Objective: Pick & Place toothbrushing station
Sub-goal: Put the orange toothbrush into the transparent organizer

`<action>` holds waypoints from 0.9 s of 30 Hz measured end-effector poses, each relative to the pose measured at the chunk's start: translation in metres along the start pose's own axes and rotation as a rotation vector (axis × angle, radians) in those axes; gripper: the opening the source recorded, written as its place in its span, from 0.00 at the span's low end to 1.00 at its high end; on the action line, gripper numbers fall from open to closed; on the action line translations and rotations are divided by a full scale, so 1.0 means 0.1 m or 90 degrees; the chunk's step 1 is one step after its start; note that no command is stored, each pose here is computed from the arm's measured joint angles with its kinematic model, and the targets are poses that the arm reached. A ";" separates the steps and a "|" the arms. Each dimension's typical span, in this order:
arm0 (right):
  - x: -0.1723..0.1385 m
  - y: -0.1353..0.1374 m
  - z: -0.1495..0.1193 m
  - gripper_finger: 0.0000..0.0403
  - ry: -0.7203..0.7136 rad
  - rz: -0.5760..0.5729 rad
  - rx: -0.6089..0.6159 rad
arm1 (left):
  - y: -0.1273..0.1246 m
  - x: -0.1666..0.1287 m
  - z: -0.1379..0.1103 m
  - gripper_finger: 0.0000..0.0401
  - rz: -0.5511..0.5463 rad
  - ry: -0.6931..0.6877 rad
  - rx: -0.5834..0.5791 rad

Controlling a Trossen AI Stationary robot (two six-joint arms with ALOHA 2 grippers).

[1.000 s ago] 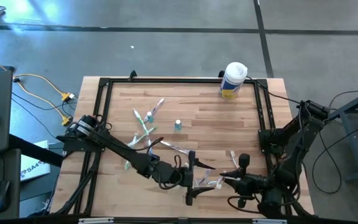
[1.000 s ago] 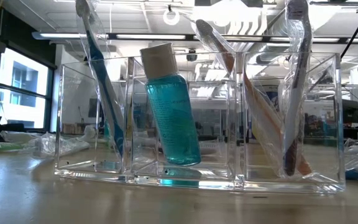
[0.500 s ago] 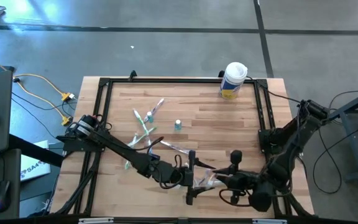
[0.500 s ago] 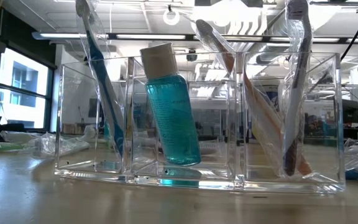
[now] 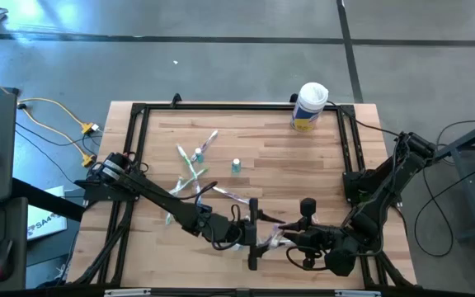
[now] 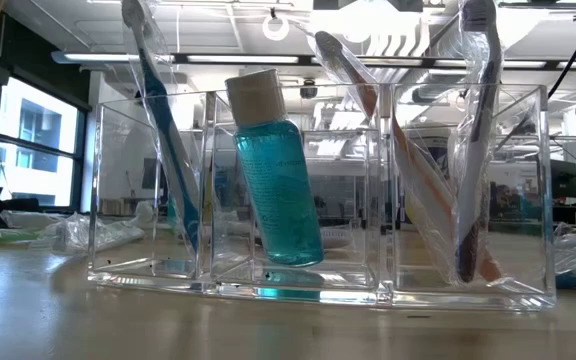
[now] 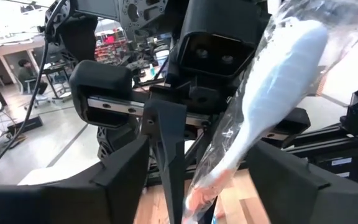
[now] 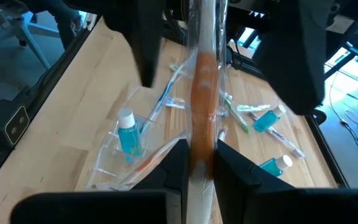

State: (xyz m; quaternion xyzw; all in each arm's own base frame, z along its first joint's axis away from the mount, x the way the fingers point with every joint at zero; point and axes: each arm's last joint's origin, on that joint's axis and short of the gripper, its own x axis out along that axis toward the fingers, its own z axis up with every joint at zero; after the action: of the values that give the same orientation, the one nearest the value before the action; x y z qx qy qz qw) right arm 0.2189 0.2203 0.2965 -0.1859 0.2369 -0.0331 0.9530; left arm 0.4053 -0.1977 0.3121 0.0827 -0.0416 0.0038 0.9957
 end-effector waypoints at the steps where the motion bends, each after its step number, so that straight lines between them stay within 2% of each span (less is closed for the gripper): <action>1: 0.00 0.00 0.00 0.10 0.000 0.000 -0.001 | 0.00 0.00 0.00 0.59 0.000 0.000 0.000; 13: 0.00 0.01 0.00 0.11 0.003 0.016 0.006 | -0.01 0.00 -0.01 0.06 -0.004 0.009 0.010; 19: 0.01 0.01 -0.01 0.26 0.013 0.045 0.003 | 0.00 0.00 -0.01 0.09 0.001 0.011 0.002; 22: 0.01 0.01 -0.01 0.35 0.013 0.044 0.004 | 0.00 0.00 -0.02 0.06 0.006 0.013 0.002; 27: -0.05 0.03 0.00 0.52 0.009 0.052 0.043 | 0.01 0.00 -0.02 0.05 0.017 0.016 0.002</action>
State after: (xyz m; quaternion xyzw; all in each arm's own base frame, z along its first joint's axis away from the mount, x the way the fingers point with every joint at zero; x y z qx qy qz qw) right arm 0.2145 0.2232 0.2972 -0.1434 0.2495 -0.0038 0.9577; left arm 0.4052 -0.1967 0.3105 0.0836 -0.0302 0.0184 0.9959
